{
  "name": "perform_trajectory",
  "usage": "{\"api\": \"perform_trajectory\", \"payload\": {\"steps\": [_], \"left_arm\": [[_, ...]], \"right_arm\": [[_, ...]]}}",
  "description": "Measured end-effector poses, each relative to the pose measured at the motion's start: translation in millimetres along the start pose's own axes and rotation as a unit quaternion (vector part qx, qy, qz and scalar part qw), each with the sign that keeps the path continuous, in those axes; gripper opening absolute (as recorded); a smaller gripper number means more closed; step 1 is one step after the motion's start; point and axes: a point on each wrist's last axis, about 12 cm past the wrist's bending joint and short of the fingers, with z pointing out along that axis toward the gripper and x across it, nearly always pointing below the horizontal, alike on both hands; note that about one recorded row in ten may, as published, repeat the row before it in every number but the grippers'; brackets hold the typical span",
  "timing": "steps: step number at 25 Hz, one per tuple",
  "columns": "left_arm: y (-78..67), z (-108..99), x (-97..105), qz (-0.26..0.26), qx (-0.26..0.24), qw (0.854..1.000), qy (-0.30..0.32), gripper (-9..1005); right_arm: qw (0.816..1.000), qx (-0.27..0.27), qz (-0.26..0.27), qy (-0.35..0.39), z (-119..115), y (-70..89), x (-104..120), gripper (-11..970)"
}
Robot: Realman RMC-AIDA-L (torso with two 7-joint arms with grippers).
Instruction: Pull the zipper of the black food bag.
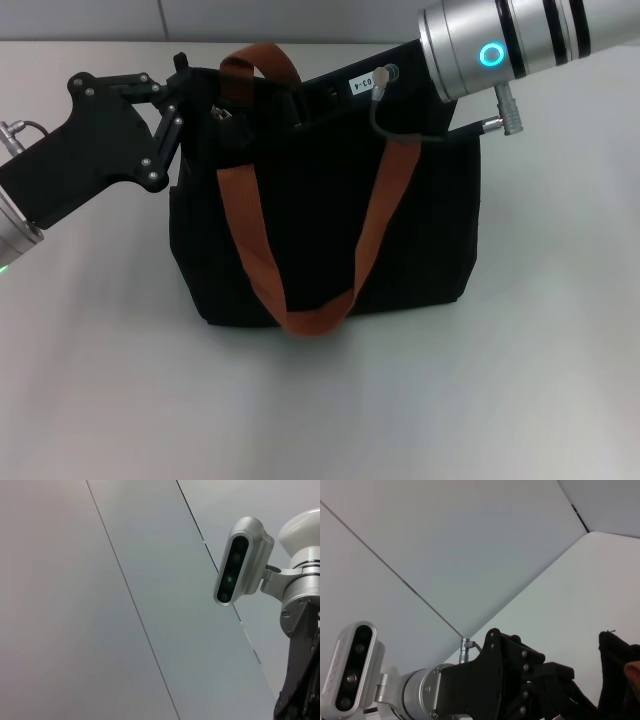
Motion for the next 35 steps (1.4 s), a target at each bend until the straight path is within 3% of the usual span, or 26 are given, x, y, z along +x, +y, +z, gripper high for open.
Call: {"api": "perform_trajectory", "payload": {"steps": [35], "left_arm": [[-2.7,-8.3,1.9,0.002,-0.005,1.000,0.008,80]], "right_arm": [[1.000,0.012,-0.027,0.011,-2.7,3.6,-6.3,9]]}}
